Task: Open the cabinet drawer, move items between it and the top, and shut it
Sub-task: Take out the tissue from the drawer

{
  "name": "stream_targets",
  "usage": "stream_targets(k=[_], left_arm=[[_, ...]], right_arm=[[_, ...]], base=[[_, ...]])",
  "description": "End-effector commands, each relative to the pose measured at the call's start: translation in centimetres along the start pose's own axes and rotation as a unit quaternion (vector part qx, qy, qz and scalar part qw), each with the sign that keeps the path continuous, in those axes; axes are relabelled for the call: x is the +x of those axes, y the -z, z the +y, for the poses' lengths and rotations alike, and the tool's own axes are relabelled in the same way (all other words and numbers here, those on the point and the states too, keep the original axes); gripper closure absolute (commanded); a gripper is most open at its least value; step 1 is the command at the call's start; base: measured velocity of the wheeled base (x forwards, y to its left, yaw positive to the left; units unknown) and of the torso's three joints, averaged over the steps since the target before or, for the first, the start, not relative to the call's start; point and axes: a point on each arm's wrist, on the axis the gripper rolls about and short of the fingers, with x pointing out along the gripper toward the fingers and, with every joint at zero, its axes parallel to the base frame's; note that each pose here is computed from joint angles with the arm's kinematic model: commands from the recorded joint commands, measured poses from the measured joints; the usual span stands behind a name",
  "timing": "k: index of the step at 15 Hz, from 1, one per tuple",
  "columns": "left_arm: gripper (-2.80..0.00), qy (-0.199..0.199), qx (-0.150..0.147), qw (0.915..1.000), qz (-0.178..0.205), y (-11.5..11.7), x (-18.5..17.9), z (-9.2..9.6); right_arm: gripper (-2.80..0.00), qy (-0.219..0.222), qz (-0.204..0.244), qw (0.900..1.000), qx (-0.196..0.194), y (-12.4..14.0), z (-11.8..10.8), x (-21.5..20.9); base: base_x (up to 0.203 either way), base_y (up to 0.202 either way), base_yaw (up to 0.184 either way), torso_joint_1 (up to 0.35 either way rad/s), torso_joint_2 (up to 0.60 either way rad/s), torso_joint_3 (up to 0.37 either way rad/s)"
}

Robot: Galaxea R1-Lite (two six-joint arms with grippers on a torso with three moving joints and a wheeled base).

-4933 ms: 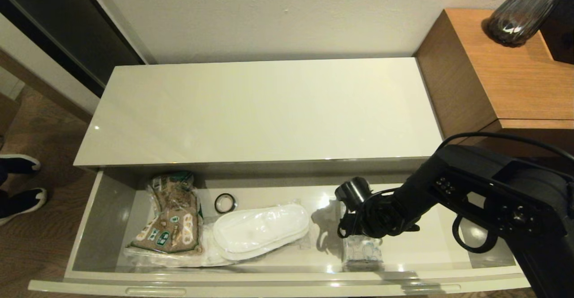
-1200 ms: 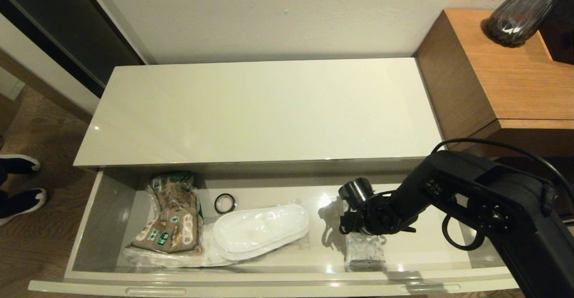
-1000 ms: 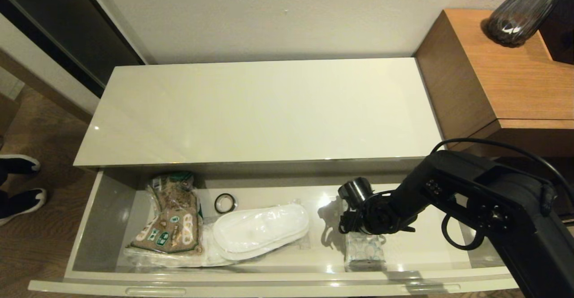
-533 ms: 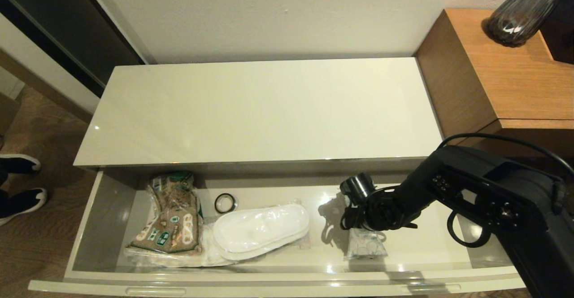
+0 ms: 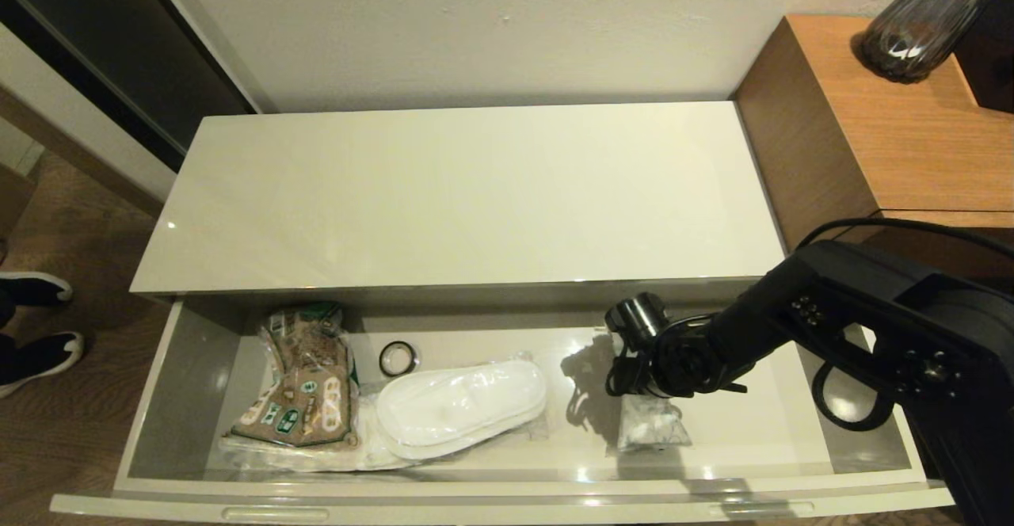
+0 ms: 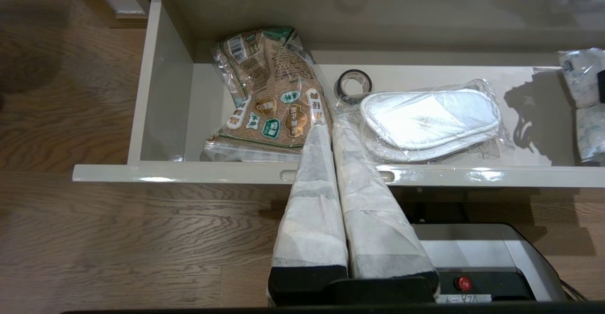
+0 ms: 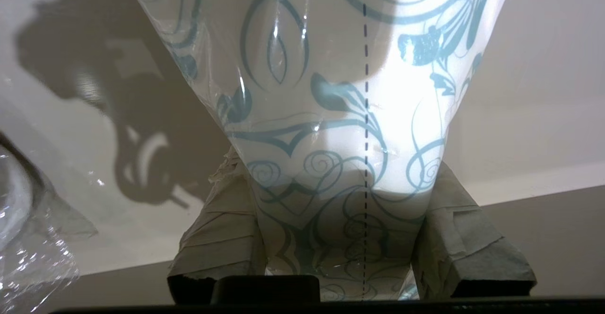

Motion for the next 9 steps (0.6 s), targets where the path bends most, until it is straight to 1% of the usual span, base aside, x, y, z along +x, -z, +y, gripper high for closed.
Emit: stream_targets(k=[1, 7, 9], left_arm=[[0.0, 0.0, -0.001, 1.0, 0.0, 0.0, 0.0, 0.0], [0.0, 0.0, 0.0, 1.0, 0.0, 0.0, 0.0, 0.0], [0.0, 0.0, 0.0, 1.0, 0.0, 0.0, 0.0, 0.0]], right_arm=[[0.0, -0.002, -0.008, 1.0, 0.005, -1.0, -0.4, -1.7], [0.0, -0.003, -0.01, 1.0, 0.01, -2.4, -1.4, -5.2], [0.0, 0.002, -0.002, 1.0, 0.009, -2.5, -2.0, -6.5]], base=[[0.0, 0.0, 0.0, 0.0, 0.0, 0.0], [0.0, 0.0, 0.0, 0.0, 0.0, 0.0], [0.0, 0.0, 0.0, 0.0, 0.0, 0.0]])
